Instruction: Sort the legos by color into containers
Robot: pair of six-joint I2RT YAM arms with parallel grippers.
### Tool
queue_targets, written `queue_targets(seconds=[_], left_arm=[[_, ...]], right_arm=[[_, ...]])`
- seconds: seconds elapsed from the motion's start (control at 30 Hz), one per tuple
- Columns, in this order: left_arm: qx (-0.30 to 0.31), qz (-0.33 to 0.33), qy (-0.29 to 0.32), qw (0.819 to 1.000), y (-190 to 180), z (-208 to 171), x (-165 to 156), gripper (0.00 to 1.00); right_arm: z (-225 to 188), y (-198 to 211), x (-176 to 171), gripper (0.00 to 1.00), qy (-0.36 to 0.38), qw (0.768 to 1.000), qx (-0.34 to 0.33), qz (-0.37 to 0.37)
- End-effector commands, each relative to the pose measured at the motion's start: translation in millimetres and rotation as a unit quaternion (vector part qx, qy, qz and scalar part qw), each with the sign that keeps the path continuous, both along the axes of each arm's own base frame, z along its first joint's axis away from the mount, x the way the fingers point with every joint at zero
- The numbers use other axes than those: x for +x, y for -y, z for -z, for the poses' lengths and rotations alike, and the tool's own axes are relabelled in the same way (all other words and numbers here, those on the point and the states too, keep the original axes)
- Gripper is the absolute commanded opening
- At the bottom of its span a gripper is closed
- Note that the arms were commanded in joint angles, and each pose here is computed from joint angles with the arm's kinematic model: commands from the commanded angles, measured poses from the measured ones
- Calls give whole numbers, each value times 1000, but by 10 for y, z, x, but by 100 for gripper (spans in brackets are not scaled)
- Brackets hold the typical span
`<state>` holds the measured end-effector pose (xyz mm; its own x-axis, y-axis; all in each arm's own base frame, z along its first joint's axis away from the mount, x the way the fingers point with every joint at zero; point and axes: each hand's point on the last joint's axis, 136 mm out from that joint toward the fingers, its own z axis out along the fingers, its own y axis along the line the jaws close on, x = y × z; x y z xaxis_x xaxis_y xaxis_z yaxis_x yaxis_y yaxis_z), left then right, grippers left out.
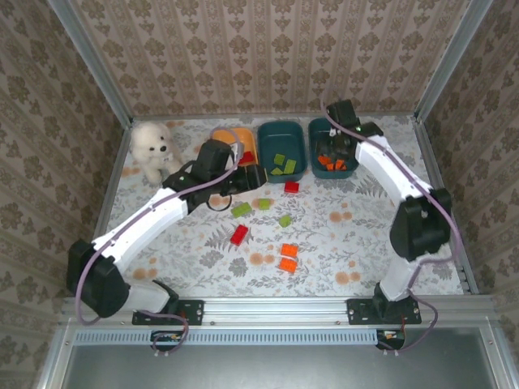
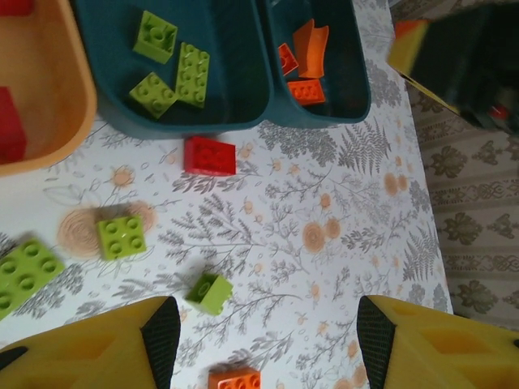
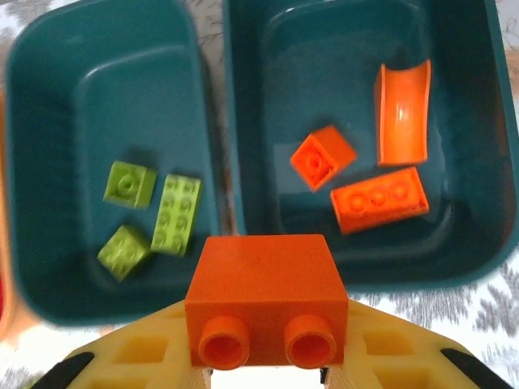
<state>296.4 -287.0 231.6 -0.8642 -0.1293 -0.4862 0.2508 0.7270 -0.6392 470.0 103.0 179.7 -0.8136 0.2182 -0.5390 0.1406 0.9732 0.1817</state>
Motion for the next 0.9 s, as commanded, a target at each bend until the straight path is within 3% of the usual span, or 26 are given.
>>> queue_targets(seconds=[0.0,0.13,0.53,0.87], left_arm=[[-21,26,35,999,155,-274,112,62],[-19,29,41,999,212,-328,192,62],[-15,18,30,999,153,-238,176,62],[-16,14,29,999,140,-239,173,62]], right_arm=[[327,114,259,32,-49,999,3,5],[595,250,400,32,-98,995,3,31],[1176,373,290,32,-173,984,-1,48],[1315,390,321,37,-186,981,12,55]])
